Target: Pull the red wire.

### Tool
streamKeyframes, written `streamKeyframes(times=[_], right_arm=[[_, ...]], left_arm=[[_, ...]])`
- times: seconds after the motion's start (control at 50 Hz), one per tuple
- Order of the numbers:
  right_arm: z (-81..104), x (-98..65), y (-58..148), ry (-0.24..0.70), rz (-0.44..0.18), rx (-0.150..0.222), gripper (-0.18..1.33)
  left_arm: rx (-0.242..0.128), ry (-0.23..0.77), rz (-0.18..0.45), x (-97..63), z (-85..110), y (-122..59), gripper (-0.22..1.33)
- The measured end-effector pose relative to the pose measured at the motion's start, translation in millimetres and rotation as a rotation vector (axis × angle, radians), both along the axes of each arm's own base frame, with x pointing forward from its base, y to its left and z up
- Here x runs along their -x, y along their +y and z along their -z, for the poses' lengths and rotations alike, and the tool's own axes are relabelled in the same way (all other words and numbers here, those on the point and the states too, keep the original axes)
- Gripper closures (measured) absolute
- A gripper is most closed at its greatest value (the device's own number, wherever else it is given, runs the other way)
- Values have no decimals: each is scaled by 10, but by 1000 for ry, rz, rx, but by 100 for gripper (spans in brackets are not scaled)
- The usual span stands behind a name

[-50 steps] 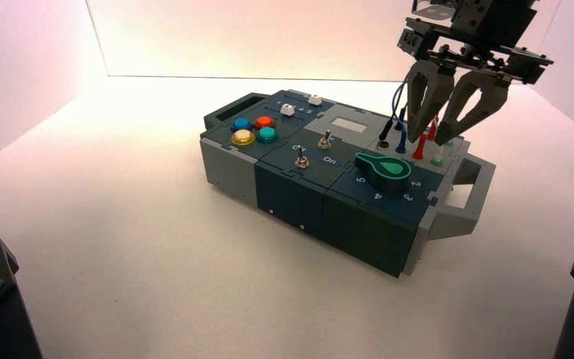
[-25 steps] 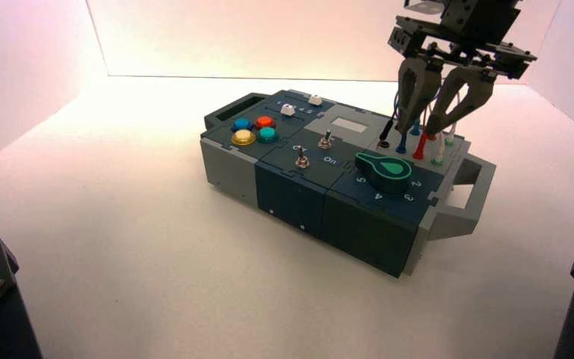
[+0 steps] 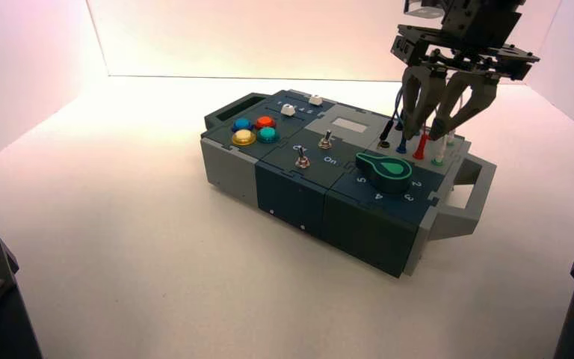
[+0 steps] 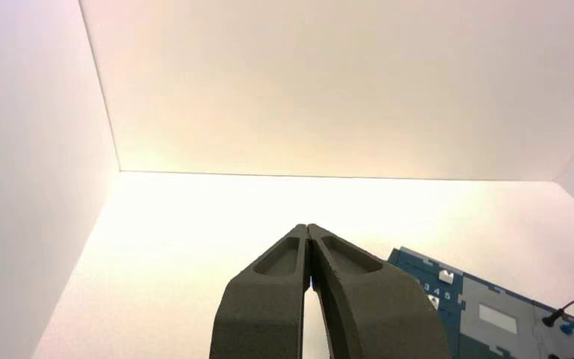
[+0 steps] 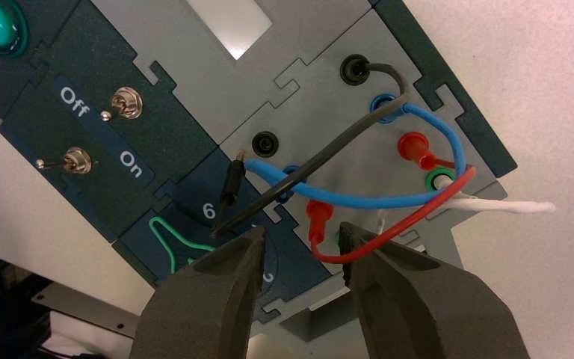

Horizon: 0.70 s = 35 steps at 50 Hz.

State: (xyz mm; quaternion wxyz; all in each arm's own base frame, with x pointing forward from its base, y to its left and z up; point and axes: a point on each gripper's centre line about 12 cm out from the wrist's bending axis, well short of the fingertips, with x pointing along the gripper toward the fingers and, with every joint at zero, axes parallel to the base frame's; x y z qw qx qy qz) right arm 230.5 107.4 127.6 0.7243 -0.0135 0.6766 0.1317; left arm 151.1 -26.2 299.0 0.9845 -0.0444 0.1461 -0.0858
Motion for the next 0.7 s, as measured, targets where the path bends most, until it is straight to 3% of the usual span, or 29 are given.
streamKeyframes(times=[0.2,0.46,0.6,0.66,0.7], right_arm=[[27,-8,-1,3,-1,5,31],[102,-44,12,20,1,13,33],[118,-54,14,22,3,14,41],[122,-49,11,23,2,15,56],[126,-47,5,24,2,17,76]], left_arm=[[-6,4,2,-17,9,-3,127],[-13,12,0,-46,26,-2,127],[-16,11,4,-45,26,-5,127],[-19,11,4,-45,26,-4,128],[-17,11,3,-45,26,-4,127]])
